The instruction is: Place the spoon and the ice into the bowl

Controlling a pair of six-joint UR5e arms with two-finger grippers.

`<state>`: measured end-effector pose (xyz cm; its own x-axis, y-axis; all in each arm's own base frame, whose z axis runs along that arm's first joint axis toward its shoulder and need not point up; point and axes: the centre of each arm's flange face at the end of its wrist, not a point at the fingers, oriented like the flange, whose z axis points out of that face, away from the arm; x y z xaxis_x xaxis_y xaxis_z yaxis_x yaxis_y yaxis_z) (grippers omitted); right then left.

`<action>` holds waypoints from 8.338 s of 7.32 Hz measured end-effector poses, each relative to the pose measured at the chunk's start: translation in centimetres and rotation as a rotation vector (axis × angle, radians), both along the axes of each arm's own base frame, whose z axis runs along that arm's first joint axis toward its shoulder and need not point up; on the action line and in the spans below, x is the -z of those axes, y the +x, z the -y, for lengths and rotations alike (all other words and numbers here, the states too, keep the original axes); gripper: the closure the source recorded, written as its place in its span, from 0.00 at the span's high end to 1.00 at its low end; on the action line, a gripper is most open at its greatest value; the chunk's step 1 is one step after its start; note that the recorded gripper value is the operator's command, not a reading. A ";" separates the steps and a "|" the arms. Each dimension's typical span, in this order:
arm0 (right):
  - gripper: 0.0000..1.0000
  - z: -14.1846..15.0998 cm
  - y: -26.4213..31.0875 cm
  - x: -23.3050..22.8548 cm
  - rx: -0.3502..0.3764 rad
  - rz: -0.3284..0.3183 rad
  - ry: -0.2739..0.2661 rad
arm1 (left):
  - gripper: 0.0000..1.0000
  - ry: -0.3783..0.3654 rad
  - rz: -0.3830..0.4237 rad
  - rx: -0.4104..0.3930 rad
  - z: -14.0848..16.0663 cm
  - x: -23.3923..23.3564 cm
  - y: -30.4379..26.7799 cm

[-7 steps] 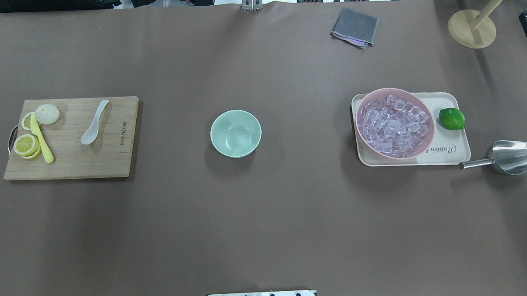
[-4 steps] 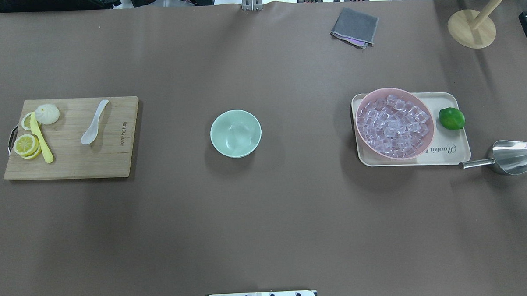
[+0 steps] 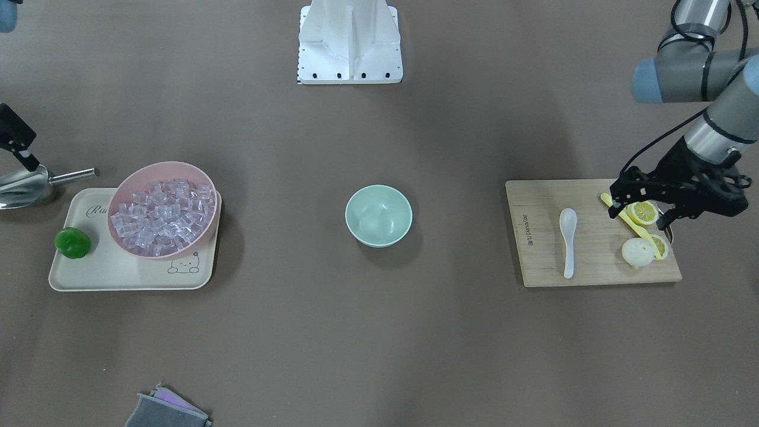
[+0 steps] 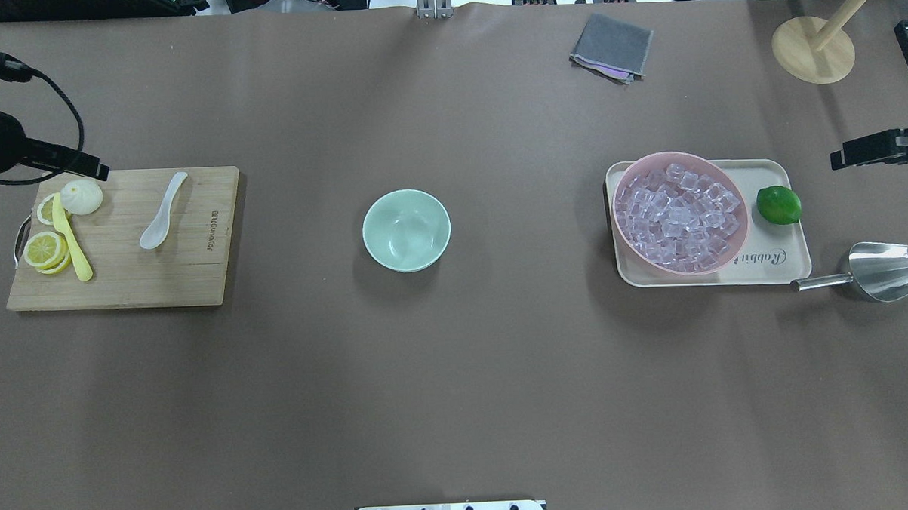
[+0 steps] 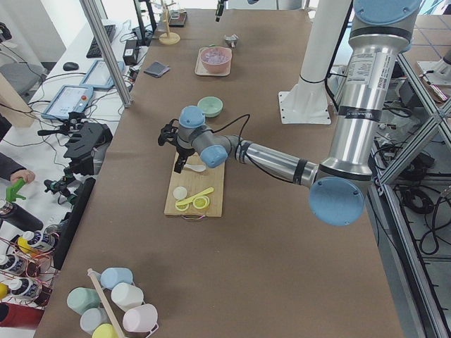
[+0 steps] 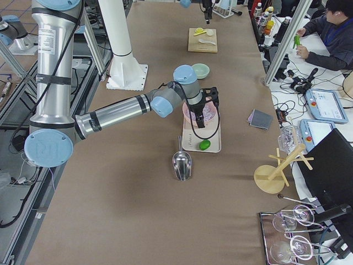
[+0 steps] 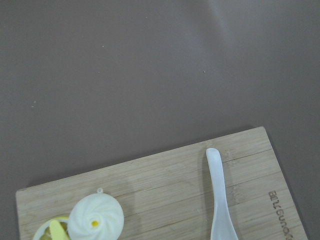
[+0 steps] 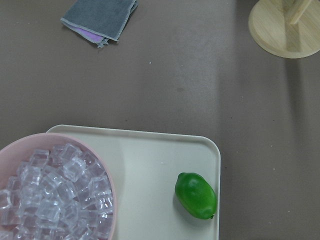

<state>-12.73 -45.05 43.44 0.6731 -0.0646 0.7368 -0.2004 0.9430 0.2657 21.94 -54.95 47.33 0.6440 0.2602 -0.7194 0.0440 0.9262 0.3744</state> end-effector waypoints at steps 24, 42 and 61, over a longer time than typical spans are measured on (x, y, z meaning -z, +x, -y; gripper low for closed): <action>0.97 -0.9 -8.8 1.6 -0.182 0.000 -0.102 | 0.00 -0.296 -0.396 0.394 -2.7 15.9 21.5; 0.49 -2.5 -23.3 5.6 -0.227 -0.155 -0.052 | 0.99 -0.095 -0.081 0.069 -4.7 14.0 6.1; 0.00 -0.5 -33.7 21.9 -0.216 -0.008 -0.032 | 1.00 0.054 0.133 -0.149 1.4 1.3 -14.6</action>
